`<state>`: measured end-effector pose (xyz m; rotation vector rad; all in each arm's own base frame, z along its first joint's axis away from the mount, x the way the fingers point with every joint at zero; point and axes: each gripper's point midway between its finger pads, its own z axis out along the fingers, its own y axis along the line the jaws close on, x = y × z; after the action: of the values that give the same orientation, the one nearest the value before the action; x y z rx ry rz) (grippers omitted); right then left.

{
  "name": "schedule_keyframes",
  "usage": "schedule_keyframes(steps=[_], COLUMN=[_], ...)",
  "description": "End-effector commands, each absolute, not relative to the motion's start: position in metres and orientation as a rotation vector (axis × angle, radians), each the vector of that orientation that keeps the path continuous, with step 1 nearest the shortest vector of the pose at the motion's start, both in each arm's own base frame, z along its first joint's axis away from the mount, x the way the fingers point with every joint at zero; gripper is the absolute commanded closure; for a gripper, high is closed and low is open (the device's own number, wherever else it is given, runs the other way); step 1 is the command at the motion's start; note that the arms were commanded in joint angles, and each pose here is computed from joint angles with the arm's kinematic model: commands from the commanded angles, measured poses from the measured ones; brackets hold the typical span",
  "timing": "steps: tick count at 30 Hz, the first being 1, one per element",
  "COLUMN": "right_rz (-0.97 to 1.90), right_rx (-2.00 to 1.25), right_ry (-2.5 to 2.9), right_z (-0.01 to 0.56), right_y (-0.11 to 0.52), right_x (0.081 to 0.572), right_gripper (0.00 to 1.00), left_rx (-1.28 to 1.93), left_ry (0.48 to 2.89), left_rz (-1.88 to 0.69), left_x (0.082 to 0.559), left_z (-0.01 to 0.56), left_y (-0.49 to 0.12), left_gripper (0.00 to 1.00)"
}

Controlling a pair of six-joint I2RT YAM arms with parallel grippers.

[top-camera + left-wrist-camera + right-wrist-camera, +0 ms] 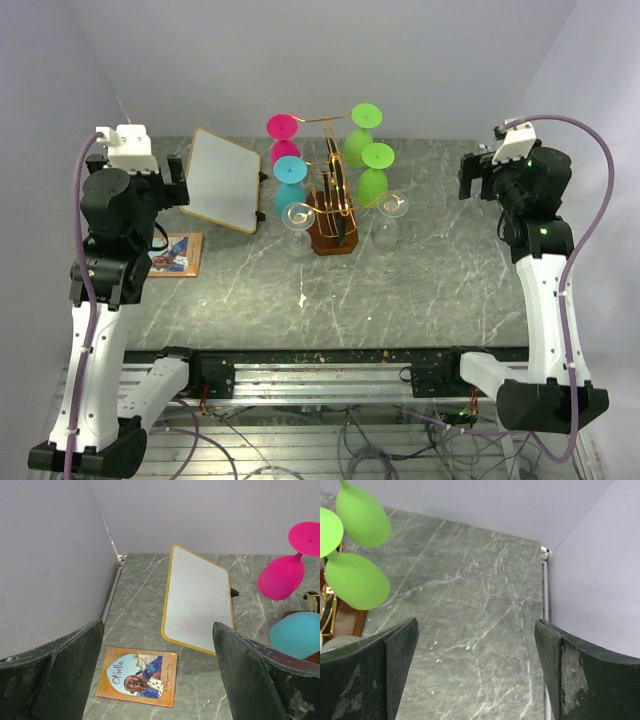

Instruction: Place the wine glass upside down on the wine glass rack

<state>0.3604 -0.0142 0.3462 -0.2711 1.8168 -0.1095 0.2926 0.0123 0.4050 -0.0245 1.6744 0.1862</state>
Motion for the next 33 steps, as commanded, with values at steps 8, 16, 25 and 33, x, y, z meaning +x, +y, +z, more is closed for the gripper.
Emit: schedule_keyframes(steps=[8,16,25,33], right_rz=[-0.083,-0.082,-0.137,-0.106], right_rx=[-0.224,-0.216,-0.213,-0.231], right_ry=[1.705,1.697,1.711,1.716], right_z=[0.364,0.380,0.387,0.380], right_y=[-0.008,-0.014,-0.024,-0.018], right_x=[0.315,0.298,0.285,0.278], right_gripper=[0.00,0.00,0.00,0.00], left_rx=[-0.093,-0.026,-0.059,-0.041], left_ry=[1.556,1.601,1.637,1.627], left_rz=[0.129,0.130,0.173,0.167], left_x=[0.279,0.271,0.261,0.253], left_z=[0.417,0.421,0.414,0.411], left_y=[0.023,0.024,0.032,0.030], left_gripper=[0.00,0.00,0.01,0.00])
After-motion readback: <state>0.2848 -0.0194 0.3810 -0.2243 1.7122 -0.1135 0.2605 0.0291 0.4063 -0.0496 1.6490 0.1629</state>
